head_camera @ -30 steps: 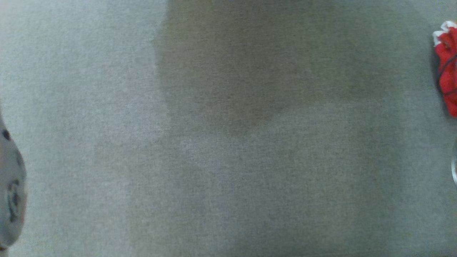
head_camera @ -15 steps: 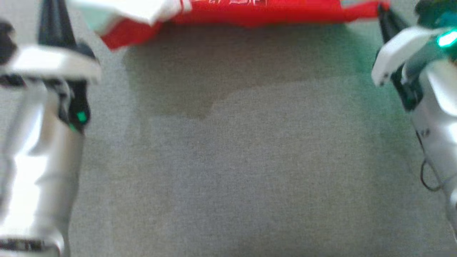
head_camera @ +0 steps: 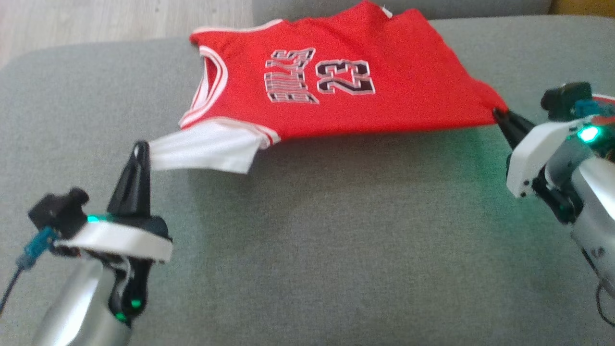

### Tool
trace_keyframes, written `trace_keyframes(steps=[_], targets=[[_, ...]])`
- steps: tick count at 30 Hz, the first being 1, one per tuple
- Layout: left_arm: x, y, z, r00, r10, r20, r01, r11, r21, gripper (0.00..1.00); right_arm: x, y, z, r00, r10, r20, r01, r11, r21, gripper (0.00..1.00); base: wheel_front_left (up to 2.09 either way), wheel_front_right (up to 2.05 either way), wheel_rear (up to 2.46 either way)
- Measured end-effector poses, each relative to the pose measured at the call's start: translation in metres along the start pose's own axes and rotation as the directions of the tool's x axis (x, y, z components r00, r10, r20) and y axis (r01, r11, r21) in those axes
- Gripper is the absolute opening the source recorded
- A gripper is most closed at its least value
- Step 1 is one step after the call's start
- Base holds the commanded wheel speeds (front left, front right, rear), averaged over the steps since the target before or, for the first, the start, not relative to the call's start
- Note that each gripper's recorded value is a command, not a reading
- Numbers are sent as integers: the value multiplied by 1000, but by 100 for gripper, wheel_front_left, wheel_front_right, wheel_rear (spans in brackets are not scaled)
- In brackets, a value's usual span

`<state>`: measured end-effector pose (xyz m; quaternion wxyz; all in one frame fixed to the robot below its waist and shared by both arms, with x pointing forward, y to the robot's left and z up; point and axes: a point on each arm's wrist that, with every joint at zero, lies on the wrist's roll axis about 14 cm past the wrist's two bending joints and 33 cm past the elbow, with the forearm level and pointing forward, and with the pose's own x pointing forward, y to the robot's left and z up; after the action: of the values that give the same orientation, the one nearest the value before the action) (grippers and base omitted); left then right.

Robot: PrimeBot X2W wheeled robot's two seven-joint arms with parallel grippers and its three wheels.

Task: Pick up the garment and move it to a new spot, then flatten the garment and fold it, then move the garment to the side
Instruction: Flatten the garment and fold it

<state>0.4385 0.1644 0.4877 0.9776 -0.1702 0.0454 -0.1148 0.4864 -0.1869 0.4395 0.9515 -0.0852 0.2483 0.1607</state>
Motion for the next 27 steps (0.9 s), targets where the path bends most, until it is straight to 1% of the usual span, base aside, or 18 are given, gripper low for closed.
trace_keyframes(steps=[9, 17, 21, 27], targets=[[-46, -24, 0, 1000, -11, -7, 11, 1000, 1, 0, -36, 17, -19, 998, 54, -31, -53, 998, 16, 0, 0, 0, 0], [-86, -41, -13, 999, -12, -48, 12, 1000, -10, 0, -73, 32, -54, 987, 106, -120, -101, 994, 49, 0, 0, 0, 0], [-94, -45, -13, 999, -10, -54, 9, 1000, -3, 0, -82, 31, -59, 984, 114, -134, -107, 993, 56, 0, 0, 0, 0], [-89, -42, -17, 996, -10, -84, 11, 1000, 11, 0, -78, 28, -53, 986, 112, -125, -104, 992, 64, 0, 0, 0, 0]])
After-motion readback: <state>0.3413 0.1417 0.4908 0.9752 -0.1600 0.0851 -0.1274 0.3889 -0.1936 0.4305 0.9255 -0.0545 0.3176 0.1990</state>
